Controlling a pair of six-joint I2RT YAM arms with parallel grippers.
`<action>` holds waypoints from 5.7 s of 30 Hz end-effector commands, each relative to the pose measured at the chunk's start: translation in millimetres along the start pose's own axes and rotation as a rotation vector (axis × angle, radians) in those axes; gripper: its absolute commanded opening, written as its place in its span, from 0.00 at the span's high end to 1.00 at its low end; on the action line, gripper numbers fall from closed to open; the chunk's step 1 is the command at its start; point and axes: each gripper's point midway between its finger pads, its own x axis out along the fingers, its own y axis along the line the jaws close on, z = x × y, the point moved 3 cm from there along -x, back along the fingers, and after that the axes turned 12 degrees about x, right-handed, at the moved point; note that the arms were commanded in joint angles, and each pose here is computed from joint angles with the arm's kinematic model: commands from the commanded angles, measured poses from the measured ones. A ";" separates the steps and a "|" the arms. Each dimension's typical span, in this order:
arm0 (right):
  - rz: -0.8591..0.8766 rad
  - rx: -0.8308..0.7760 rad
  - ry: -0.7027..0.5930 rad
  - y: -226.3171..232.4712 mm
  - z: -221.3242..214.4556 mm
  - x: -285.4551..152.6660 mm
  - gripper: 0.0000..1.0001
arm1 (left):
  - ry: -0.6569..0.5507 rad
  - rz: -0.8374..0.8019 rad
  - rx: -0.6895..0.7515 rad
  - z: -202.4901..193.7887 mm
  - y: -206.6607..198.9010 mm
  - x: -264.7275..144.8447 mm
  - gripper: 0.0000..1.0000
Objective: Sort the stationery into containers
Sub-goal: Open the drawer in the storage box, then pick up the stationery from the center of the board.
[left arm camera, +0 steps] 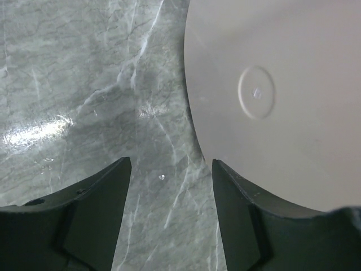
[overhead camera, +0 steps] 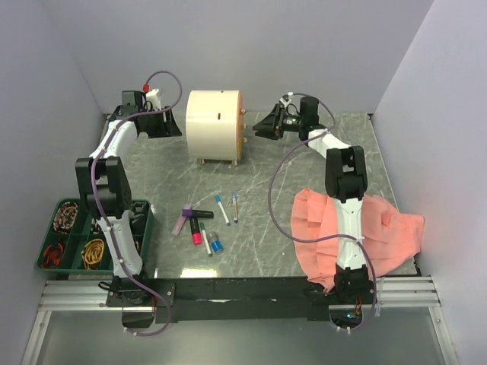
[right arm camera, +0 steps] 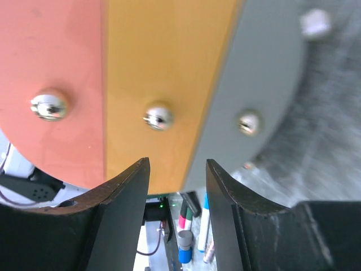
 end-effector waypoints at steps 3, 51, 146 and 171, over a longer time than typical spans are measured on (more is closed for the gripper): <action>0.107 -0.144 0.015 65.4 1.5 6.5 0.48 | -0.036 0.032 0.063 18.8 0.0 -11.8 0.34; 0.075 -0.130 0.021 30.0 3.7 42.4 0.52 | 0.001 0.051 0.085 9.7 -4.2 -5.6 0.31; 0.028 -0.219 -0.126 64.2 36.6 -75.8 0.41 | -0.020 0.091 0.075 14.9 7.2 14.1 0.30; -0.446 -0.377 -0.220 14.1 -7.3 -190.3 0.27 | -0.017 0.281 0.083 -3.0 0.1 -79.6 0.24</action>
